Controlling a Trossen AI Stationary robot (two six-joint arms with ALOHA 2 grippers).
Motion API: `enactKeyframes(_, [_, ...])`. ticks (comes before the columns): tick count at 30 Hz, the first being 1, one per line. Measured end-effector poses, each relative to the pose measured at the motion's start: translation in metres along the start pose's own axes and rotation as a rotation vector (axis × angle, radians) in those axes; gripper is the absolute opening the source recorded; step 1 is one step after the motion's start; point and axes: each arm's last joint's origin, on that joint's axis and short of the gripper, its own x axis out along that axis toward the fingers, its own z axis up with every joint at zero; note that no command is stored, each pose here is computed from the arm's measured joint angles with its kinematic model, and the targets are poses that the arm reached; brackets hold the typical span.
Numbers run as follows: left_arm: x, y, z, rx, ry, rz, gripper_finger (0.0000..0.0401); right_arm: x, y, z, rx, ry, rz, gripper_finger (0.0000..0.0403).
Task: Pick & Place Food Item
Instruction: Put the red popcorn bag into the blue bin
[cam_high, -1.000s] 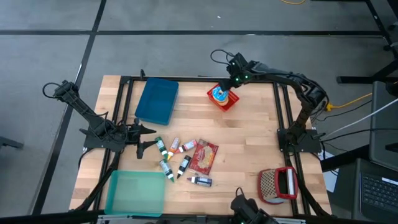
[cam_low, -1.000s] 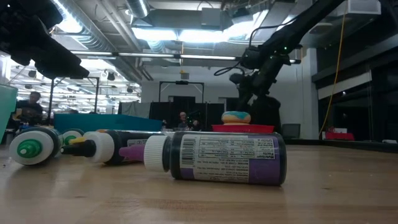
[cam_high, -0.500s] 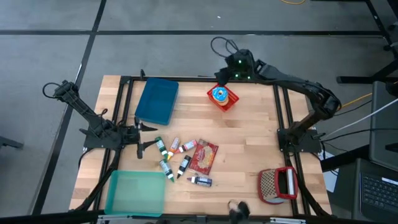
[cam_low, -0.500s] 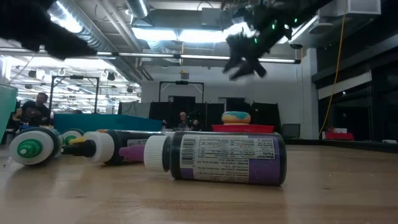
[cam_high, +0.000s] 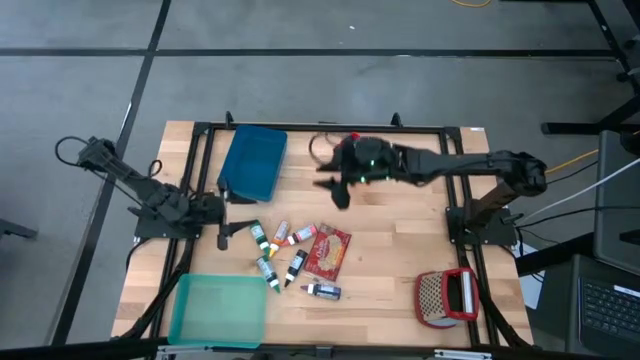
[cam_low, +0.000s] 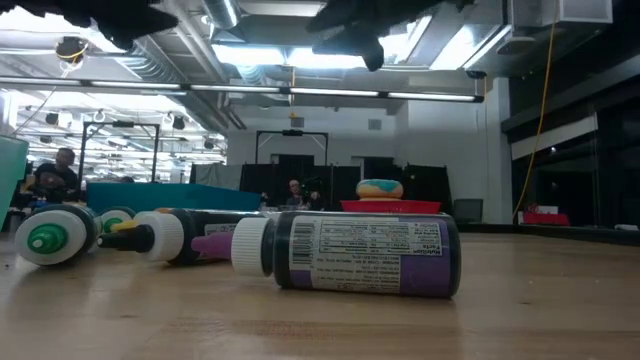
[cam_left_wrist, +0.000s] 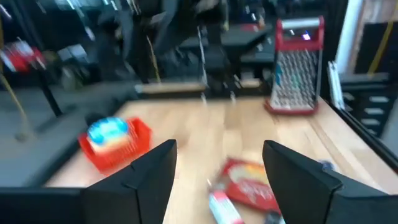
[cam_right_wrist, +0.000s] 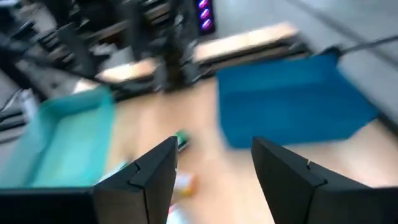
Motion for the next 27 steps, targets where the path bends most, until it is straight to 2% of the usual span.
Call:
enactKeyframes(4, [0.005, 0.003, -0.01, -0.06, 0.128, 0.016, 0.0235, 0.0, 0.032, -0.019, 0.044, 0.138, 0.067, 0.0209])
enactKeyframes(7, [0.009, 0.003, -0.019, -0.084, 0.197, 0.043, 0.0235, 0.003, 0.048, -0.041, 0.105, 0.263, -0.003, 0.0209])
enactKeyframes(10, [0.012, 0.002, -0.025, -0.11, 0.246, 0.052, 0.0235, 0.008, 0.054, -0.07, 0.2, 0.368, -0.057, 0.0209])
enactKeyframes(16, [0.017, -0.004, -0.031, -0.16, 0.315, -0.003, 0.0235, 0.008, 0.052, -0.136, 0.357, 0.524, -0.136, 0.0209])
enactKeyframes(21, [0.024, -0.008, -0.038, -0.145, 0.364, 0.018, 0.0235, 0.008, 0.04, -0.182, 0.47, 0.515, -0.148, 0.0209])
enactKeyframes(27, [0.031, -0.011, -0.043, -0.128, 0.384, 0.053, 0.0235, 0.007, 0.023, -0.211, 0.585, 0.466, -0.091, 0.0209])
